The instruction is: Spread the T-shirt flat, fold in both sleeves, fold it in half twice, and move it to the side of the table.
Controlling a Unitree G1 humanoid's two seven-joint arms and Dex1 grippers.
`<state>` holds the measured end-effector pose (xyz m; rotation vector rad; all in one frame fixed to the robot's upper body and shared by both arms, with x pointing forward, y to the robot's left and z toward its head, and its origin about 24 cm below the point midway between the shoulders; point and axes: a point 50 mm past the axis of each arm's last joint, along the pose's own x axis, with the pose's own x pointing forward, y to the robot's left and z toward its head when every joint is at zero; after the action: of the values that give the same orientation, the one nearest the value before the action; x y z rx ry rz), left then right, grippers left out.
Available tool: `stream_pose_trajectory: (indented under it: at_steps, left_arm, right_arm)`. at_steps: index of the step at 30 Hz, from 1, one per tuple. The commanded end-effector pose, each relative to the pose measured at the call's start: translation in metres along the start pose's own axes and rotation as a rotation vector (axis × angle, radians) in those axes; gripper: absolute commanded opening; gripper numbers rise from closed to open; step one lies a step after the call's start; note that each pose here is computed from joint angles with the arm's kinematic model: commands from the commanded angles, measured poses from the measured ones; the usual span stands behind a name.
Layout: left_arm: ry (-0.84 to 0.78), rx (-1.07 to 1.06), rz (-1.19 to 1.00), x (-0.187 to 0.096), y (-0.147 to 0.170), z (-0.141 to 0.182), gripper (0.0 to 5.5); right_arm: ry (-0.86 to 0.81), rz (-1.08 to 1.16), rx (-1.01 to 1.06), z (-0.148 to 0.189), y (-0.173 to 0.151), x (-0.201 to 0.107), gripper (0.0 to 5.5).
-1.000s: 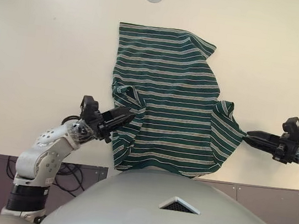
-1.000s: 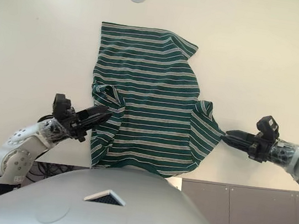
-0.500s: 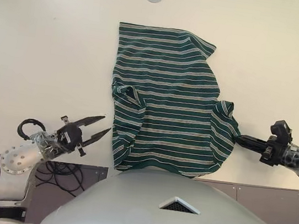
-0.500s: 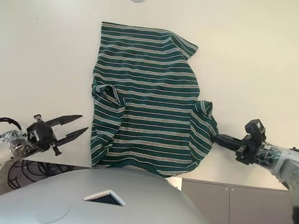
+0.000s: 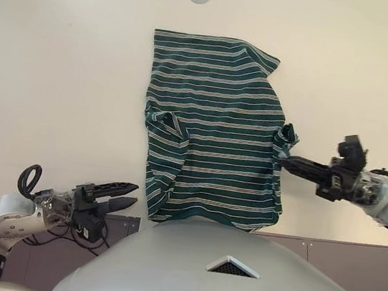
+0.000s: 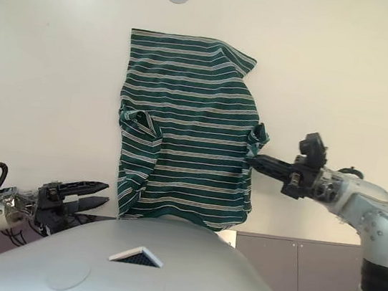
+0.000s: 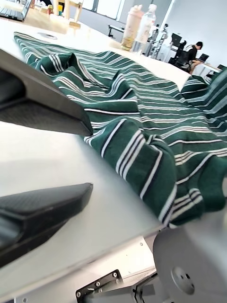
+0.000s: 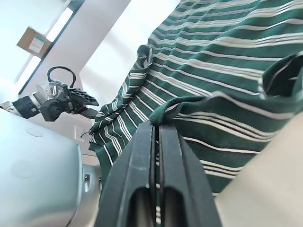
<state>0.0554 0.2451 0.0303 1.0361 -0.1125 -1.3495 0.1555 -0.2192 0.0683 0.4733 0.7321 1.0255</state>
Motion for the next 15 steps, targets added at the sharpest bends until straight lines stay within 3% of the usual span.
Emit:
stream_pose_trajectory:
  at_steps: [1, 6, 12, 15]
  left_arm:
    - [-0.020, 0.042, -0.119, 0.012, 0.000, -0.001, 1.80]
    - [-0.051, 0.051, -0.117, 0.024, 0.006, 0.002, 1.80]
    - [-0.078, 0.040, -0.157, 0.031, 0.004, 0.007, 1.80]
    - [-0.092, 0.037, -0.171, 0.035, 0.006, 0.011, 2.21]
  right_arm:
    - [0.021, -0.002, -0.017, 0.004, 0.001, 0.015, 0.05]
    - [0.061, 0.044, -0.026, 0.003, 0.004, 0.036, 0.05]
    - [0.102, 0.068, -0.047, 0.001, 0.008, 0.049, 1.14]
    - [0.089, 0.071, -0.071, 0.006, 0.009, 0.047, 1.67]
